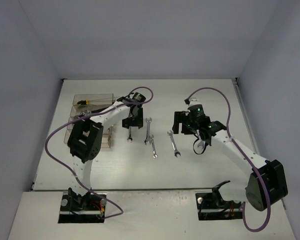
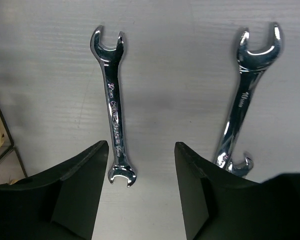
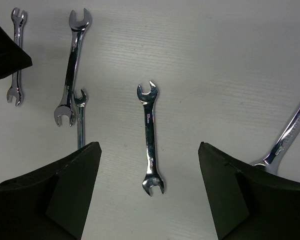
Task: Sort the tools into containers
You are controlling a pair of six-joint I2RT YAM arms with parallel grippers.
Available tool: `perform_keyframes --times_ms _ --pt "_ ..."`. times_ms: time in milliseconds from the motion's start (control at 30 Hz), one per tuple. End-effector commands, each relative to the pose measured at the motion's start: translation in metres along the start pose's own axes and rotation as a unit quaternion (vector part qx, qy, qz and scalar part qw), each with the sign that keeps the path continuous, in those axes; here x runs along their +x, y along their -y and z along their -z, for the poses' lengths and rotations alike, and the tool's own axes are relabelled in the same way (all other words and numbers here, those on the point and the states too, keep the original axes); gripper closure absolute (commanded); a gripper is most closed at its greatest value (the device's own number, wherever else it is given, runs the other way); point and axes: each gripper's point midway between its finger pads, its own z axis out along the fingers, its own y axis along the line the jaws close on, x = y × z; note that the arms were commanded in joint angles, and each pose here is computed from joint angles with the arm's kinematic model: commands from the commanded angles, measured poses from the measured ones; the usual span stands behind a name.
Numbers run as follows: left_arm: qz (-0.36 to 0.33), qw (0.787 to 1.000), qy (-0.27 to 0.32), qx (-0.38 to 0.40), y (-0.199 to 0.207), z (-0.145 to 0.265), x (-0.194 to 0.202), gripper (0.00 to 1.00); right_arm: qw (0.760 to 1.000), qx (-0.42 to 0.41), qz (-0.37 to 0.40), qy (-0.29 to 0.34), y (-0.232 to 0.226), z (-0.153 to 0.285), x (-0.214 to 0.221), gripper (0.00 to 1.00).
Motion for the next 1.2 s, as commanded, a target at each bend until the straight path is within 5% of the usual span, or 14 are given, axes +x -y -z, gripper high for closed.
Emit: perform_keyframes --times_ms 0,367,467,567,1167 --pt "0.021 1.0 0.007 -0.008 -0.015 0.006 -0.02 0.49 0.999 -0.013 -0.008 0.032 -0.003 0.011 -0.013 0.24" --pt "0.021 0.999 -0.032 -0.017 -0.02 -0.025 -0.007 0.65 1.0 -0.008 -0.005 0.029 0.0 0.008 -0.014 0.24" --pt "0.021 0.998 -0.048 -0.019 -0.02 -0.032 0.002 0.75 1.0 -0.01 -0.005 0.029 -0.001 0.007 -0.014 0.24" --pt "0.025 0.998 -0.065 -0.01 -0.018 -0.036 0.011 0.99 0.999 -0.01 -0.004 0.031 -0.001 0.009 -0.015 0.24" --pt "0.152 0.983 0.061 0.078 -0.018 0.095 -0.013 1.0 0.999 -0.017 0.005 0.034 0.001 0.014 -0.012 0.24"
